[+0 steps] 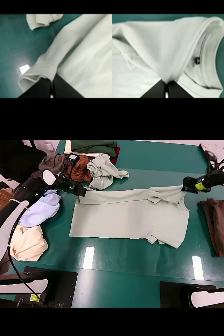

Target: Fold the shirts.

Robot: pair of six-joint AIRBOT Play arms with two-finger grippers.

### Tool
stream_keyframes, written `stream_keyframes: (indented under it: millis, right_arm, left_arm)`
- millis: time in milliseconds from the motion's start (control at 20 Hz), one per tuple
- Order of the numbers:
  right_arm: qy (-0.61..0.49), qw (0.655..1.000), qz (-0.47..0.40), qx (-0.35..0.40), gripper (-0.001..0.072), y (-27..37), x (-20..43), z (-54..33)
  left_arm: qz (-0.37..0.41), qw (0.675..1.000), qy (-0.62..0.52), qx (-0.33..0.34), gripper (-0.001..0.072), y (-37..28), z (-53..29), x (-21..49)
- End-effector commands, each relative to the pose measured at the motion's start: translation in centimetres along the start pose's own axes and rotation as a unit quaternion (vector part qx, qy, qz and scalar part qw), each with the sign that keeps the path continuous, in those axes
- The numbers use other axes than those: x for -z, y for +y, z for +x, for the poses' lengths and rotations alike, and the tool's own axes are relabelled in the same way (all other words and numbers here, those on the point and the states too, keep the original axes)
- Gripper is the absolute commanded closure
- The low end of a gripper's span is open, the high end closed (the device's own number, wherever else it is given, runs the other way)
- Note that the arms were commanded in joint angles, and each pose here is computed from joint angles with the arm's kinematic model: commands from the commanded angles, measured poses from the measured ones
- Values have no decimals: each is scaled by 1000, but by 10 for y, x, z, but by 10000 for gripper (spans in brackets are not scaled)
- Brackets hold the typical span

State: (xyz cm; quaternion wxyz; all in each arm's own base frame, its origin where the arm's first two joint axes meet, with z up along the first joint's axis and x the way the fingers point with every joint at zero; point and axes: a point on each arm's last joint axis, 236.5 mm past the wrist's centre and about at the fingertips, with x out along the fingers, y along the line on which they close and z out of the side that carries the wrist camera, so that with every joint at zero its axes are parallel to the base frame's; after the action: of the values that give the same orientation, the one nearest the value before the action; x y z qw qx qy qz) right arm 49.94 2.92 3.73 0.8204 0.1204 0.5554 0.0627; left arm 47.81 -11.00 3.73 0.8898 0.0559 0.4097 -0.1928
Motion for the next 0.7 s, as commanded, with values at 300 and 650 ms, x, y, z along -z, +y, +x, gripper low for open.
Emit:
stream_keyframes:
  millis: [300,650]
  right_arm:
    - [124,989,67,44,683,-55,77,36]
    - [124,989,68,48,683,-56,78,36]
  left_arm:
    - [20,995,95,-32,686,19,9,48]
    - [10,995,87,-44,685,26,18,46]
